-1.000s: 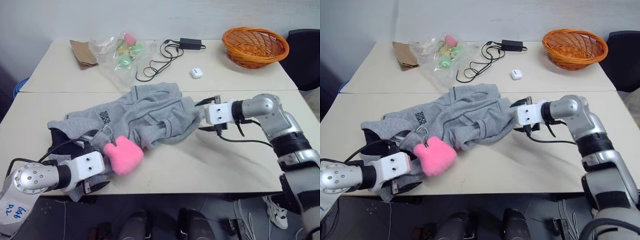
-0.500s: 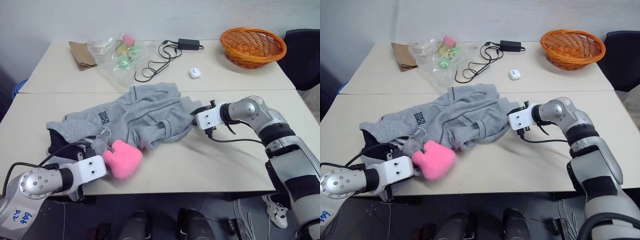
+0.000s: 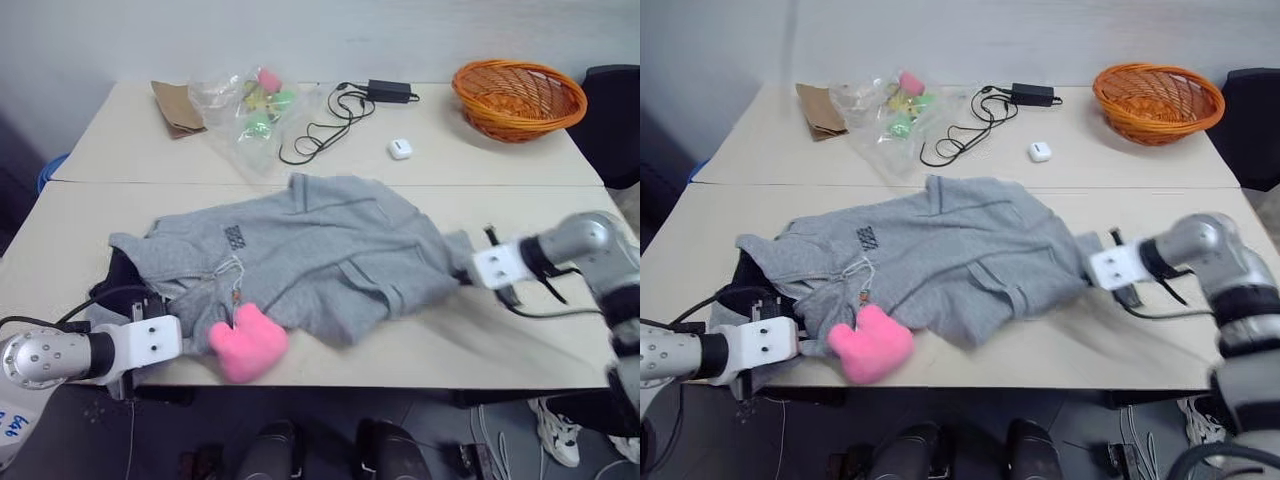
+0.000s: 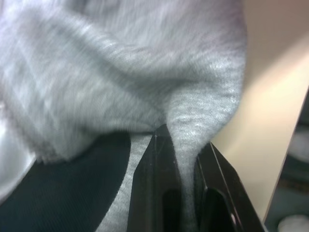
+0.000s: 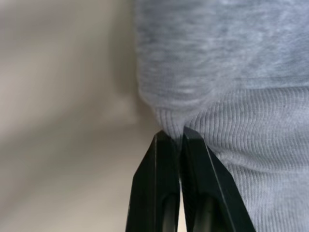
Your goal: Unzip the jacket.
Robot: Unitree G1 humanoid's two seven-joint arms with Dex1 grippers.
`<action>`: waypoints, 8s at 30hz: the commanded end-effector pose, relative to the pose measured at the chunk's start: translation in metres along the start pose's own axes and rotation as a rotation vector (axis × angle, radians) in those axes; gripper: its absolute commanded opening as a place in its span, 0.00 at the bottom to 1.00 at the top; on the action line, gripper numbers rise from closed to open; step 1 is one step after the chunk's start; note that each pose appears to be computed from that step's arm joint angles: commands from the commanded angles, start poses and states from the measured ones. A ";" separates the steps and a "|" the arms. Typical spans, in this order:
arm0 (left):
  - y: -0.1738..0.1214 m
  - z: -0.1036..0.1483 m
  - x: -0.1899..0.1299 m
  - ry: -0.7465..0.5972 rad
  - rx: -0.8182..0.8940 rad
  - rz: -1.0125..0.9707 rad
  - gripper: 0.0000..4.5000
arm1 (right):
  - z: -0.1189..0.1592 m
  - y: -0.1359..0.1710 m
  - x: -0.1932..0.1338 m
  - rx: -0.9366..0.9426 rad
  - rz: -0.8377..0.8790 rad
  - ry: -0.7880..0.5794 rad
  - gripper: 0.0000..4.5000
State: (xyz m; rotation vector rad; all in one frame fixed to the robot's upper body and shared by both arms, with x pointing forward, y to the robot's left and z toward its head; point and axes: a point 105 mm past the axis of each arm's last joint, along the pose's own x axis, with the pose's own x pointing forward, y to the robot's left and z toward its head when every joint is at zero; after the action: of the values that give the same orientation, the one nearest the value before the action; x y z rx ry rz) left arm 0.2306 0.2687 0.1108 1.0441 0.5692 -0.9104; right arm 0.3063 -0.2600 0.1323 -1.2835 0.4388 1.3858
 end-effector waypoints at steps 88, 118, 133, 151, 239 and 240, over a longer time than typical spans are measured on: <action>0.065 0.190 0.039 -0.821 -1.193 -0.266 0.35 | 0.152 -0.027 -0.047 0.465 -0.331 -0.691 0.82; 0.063 0.109 -0.087 -0.596 -0.345 -0.154 0.68 | 0.205 -0.113 0.066 -0.951 -0.643 -0.379 0.82; 0.067 0.110 -0.084 -0.593 -0.345 -0.086 0.69 | 0.218 -0.122 0.091 -0.957 -0.650 -0.444 0.31; 0.060 0.042 0.025 -0.302 -0.152 -0.168 0.69 | 0.174 -0.093 0.014 -0.330 -0.738 -0.523 0.00; 0.070 0.004 0.072 -0.339 -0.200 -0.073 0.69 | -0.058 -0.067 -0.140 1.015 -1.201 -0.564 0.00; 0.070 0.009 0.069 -0.364 -0.220 -0.081 0.69 | -0.042 -0.068 -0.122 0.998 -1.109 -0.589 0.00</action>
State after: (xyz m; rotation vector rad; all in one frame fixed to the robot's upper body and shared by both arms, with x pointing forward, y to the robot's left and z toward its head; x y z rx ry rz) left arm 0.3337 0.2463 0.1094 0.7044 0.3136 -1.0549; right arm 0.3631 -0.3626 0.2173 -0.0822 0.0249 0.2463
